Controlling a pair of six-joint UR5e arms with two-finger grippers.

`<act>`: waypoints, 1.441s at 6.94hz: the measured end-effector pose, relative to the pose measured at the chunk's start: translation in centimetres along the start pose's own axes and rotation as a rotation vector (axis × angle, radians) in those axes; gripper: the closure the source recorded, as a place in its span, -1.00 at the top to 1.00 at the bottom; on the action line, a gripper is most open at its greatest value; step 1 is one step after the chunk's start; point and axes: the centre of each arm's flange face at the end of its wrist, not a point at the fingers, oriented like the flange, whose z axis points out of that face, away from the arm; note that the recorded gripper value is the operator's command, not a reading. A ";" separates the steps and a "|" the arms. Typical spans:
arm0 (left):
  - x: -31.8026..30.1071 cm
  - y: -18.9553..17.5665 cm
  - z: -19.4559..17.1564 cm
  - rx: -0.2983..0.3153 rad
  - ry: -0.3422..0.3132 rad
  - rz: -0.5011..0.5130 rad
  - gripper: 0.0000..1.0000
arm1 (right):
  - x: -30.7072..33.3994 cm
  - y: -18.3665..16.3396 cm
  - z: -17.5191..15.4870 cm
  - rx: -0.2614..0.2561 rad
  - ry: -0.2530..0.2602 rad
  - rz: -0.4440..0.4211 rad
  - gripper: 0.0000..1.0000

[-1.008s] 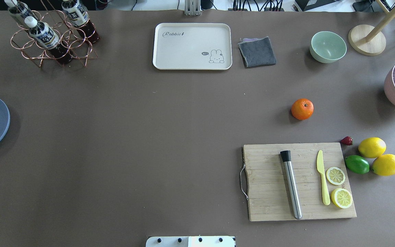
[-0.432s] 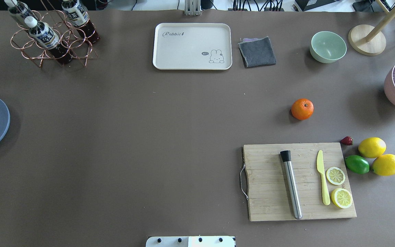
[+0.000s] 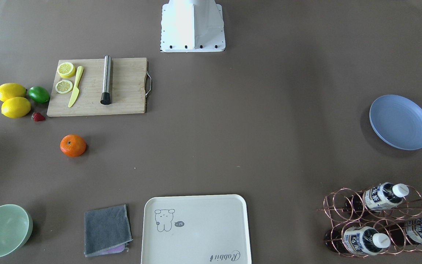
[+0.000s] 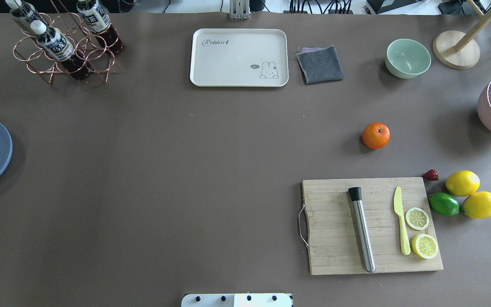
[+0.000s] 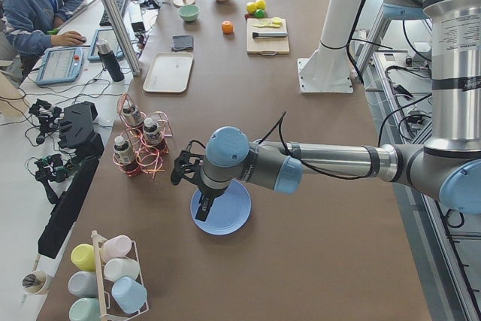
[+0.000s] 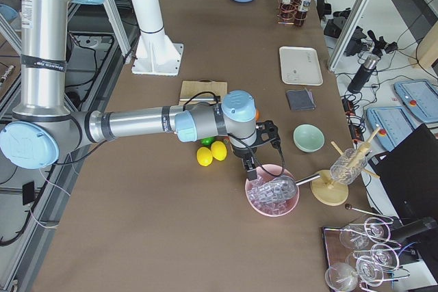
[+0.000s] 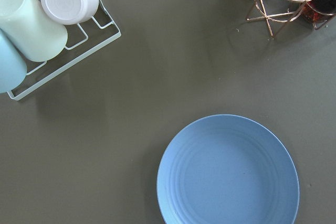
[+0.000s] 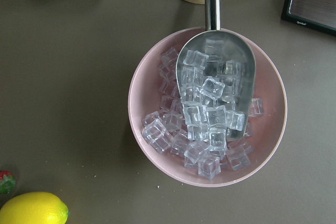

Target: Pick orange to plate

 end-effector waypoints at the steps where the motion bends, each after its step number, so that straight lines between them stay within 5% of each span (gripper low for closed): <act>1: 0.0 -0.1 0.1 0.009 0.001 0.012 0.96 | -0.8 -0.8 -0.3 0.012 -0.042 0.018 1.00; 2: -0.1 -0.1 1.0 -0.003 0.005 0.015 0.95 | -2.1 -1.7 -0.2 0.018 -0.085 0.066 1.00; 5: -3.7 2.4 9.4 -0.079 0.026 -0.059 0.95 | -7.3 -3.6 2.9 0.036 -0.069 0.169 1.00; 7: -4.8 5.3 15.7 -0.092 0.050 -0.080 0.95 | -9.4 -4.0 4.3 0.045 -0.064 0.161 1.00; 10: -4.1 6.3 20.3 -0.140 0.071 -0.117 0.95 | -9.8 -3.9 4.6 0.063 -0.052 0.141 1.00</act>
